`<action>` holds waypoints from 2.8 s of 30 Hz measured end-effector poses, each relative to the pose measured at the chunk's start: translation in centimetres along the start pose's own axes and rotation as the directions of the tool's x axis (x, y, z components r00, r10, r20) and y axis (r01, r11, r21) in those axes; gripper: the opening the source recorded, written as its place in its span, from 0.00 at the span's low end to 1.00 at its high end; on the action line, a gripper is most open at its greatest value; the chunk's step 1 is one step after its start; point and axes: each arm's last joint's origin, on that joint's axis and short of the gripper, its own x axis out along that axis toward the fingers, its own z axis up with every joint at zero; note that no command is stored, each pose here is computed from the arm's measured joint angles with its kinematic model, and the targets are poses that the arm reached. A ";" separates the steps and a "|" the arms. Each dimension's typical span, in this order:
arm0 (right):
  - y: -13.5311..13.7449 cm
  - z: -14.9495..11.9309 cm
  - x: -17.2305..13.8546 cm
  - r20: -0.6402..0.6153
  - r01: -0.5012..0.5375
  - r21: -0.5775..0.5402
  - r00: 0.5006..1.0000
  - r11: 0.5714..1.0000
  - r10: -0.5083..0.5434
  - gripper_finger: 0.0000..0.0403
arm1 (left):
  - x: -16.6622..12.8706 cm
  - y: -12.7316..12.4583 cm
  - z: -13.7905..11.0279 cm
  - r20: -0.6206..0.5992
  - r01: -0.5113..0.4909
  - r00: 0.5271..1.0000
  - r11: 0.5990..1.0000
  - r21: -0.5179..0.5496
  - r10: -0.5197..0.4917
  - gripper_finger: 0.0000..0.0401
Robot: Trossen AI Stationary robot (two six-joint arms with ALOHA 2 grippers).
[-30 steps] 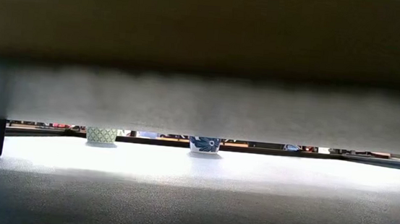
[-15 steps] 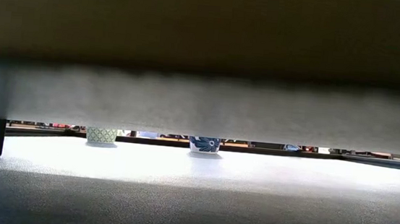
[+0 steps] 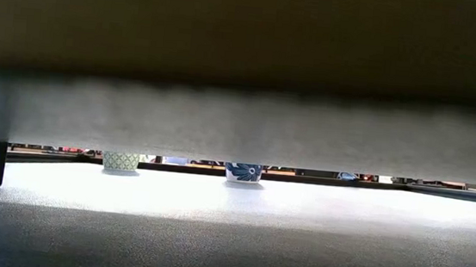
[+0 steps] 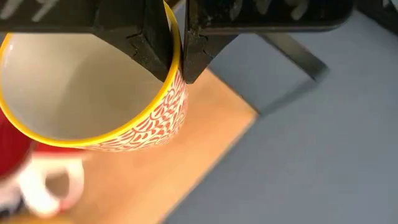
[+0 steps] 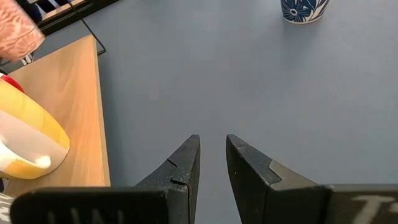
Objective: Place coffee mugs
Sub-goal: Put the orange patterned mug on the shelf, then adjust the red mug on the shelf
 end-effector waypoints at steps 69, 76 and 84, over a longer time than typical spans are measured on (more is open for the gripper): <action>0.0 0.0 0.0 0.000 0.000 0.000 1.000 1.000 0.000 0.17 | 4.8 -5.8 -3.3 -0.216 -0.030 0.976 0.999 -0.026 0.024 0.10; 0.0 0.0 0.0 0.000 -0.001 0.000 1.000 1.000 0.001 0.17 | 4.7 -5.7 -3.4 -0.226 -0.038 0.974 0.999 -0.024 0.032 0.10; 0.0 0.0 0.0 0.000 0.000 0.000 1.000 1.000 0.000 0.17 | 3.8 -5.3 -3.4 -0.217 -0.026 0.976 0.999 -0.033 0.018 0.10</action>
